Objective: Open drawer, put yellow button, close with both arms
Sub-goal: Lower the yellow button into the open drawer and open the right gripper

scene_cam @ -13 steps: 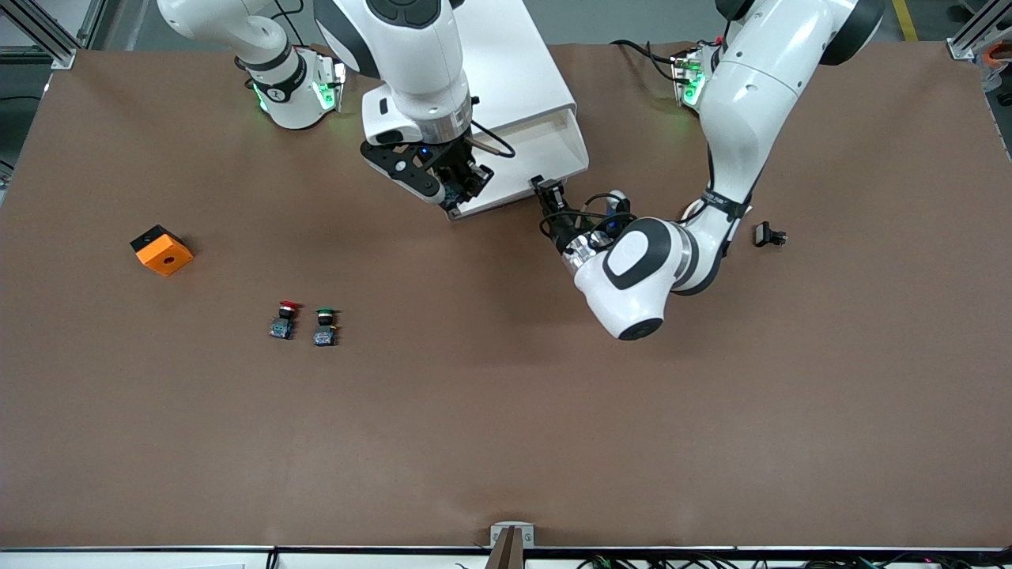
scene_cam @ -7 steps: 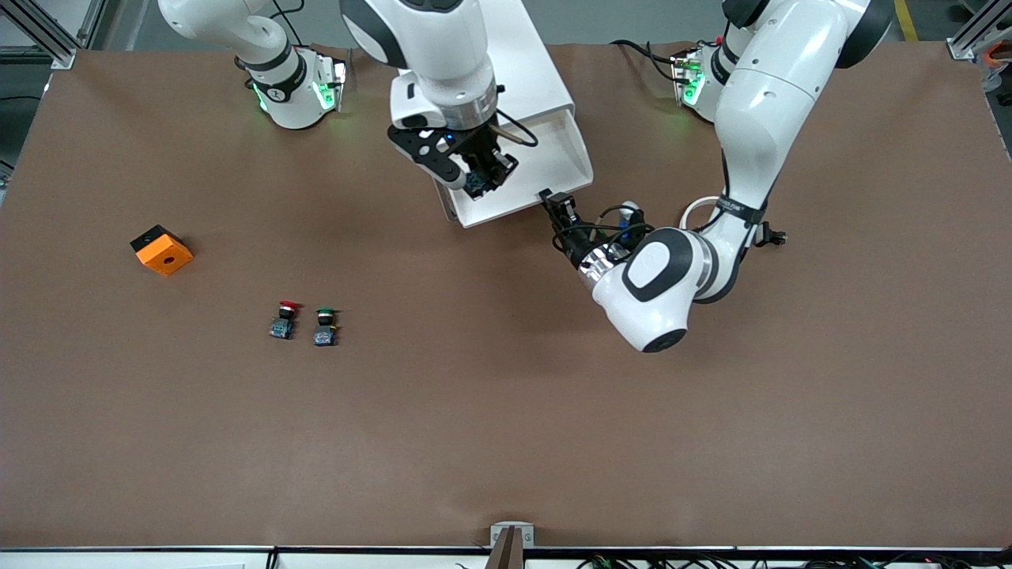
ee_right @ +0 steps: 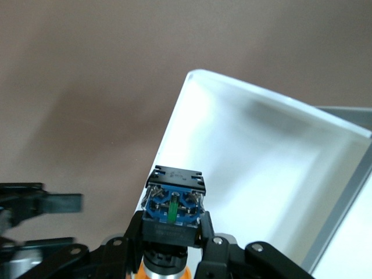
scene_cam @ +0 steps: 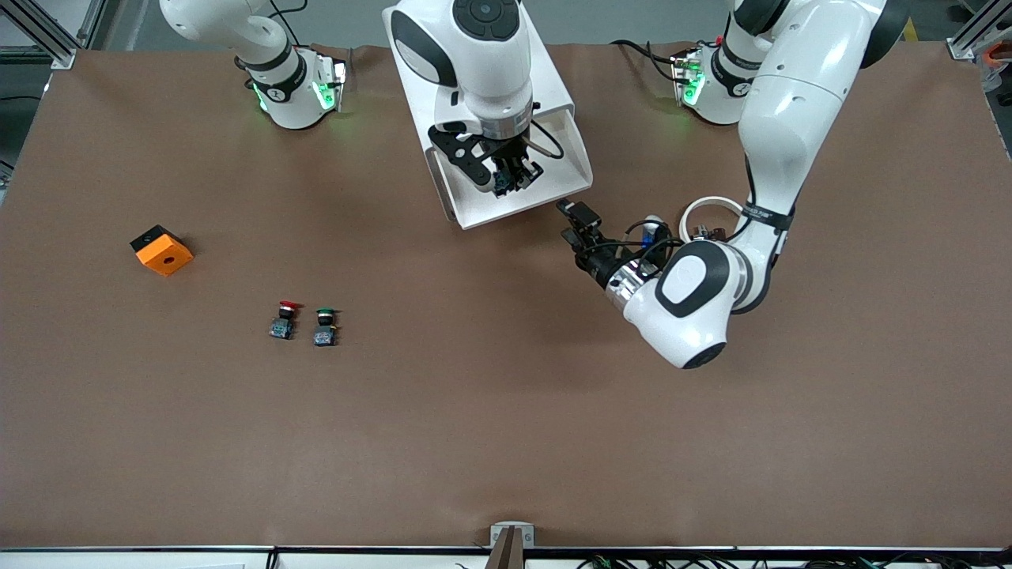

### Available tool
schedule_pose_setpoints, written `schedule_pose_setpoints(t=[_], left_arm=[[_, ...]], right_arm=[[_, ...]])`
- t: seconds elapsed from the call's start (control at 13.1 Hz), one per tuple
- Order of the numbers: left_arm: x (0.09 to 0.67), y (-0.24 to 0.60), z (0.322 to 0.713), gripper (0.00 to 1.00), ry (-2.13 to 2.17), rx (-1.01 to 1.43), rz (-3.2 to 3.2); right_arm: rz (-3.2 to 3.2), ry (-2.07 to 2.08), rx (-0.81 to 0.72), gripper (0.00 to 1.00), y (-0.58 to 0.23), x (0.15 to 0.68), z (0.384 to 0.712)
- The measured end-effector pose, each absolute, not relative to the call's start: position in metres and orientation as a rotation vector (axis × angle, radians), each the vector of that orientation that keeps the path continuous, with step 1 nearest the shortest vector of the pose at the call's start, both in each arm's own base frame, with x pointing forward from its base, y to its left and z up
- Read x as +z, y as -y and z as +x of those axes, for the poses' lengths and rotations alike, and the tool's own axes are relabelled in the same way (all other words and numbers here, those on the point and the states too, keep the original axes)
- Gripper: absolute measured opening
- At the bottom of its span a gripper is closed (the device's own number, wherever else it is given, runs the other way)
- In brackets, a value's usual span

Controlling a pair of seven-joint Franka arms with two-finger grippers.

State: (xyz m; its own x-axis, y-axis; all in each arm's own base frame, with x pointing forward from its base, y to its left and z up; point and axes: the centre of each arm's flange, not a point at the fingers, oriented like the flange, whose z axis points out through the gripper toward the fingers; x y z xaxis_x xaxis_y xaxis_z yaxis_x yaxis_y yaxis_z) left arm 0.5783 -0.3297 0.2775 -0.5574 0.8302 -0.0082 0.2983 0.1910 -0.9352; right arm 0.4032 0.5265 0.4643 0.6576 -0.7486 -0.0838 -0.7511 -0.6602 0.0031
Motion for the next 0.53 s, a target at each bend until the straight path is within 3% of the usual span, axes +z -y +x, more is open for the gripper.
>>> schedule_pose_setpoints(t=[0.08,0.53], left_arm=[[0.281,0.319,0.588,1.00,1.994,1.352,-1.047],[0.299,0.272,0.625,1.00,2.122,1.334,-1.057]], right_arm=[[-2.828,-1.299,0.127,0.41,-0.530,0.461,0.399],[-2.881,-1.321,0.190,0.41,-0.552,0.426,0.376]])
